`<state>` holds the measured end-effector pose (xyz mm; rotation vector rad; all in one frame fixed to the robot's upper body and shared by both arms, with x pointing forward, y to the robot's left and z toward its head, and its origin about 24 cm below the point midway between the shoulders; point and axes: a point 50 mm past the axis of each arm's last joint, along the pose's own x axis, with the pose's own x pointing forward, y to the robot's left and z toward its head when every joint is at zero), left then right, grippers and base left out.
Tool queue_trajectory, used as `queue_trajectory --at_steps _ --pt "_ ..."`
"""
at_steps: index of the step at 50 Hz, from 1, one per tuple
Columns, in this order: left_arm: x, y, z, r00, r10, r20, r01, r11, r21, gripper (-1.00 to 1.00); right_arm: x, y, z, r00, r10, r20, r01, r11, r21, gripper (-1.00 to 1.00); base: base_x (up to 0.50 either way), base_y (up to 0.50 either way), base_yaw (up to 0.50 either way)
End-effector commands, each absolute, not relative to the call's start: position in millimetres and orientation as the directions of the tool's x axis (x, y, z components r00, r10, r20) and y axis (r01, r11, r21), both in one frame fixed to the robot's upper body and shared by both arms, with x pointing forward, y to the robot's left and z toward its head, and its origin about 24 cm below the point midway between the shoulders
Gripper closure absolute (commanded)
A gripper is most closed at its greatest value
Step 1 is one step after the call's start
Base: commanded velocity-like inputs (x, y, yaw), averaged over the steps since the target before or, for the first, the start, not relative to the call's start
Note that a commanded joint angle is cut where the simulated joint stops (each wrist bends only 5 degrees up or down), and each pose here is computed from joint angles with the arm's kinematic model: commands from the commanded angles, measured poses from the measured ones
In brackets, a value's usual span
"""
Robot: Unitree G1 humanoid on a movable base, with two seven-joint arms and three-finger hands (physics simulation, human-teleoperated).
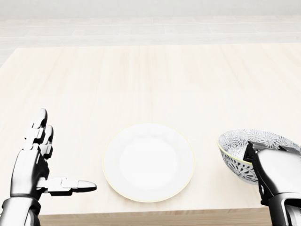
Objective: Put the bowl on the plate.
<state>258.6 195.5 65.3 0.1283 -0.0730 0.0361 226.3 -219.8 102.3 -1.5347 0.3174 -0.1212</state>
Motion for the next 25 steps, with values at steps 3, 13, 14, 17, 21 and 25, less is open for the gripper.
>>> queue_trajectory --at_steps 3,13,14,17,21,25 --pt "259 197 65 0.997 0.034 0.075 -0.043 0.991 0.126 -1.00 242 -207 118 0.968 -0.235 -0.082 -0.085 0.000 -0.996 0.62 0.00 0.00 0.00" --pt "258 197 65 0.997 0.033 0.075 -0.043 0.990 0.134 -1.00 257 -187 123 0.987 -0.153 -0.055 -0.054 0.012 -0.998 0.62 0.00 0.00 0.00" --pt "258 198 65 0.997 0.033 0.075 -0.043 0.990 0.134 -1.00 258 -186 124 0.987 -0.149 -0.054 -0.053 0.011 -0.999 0.62 0.00 0.00 0.00" --pt "258 198 64 0.997 0.034 0.073 -0.044 0.990 0.133 -1.00 259 -184 126 0.989 -0.138 -0.051 -0.049 0.013 -0.999 0.62 0.00 0.00 0.00" --pt "260 197 63 0.997 0.037 0.069 -0.046 0.990 0.135 -1.00 263 -180 128 0.991 -0.124 -0.040 -0.039 0.012 -0.999 0.62 0.00 0.00 0.00" --pt "258 197 64 0.997 0.035 0.070 -0.044 0.990 0.137 -1.00 266 -178 129 0.993 -0.112 -0.039 -0.037 0.013 -0.999 0.62 0.00 0.00 0.00"
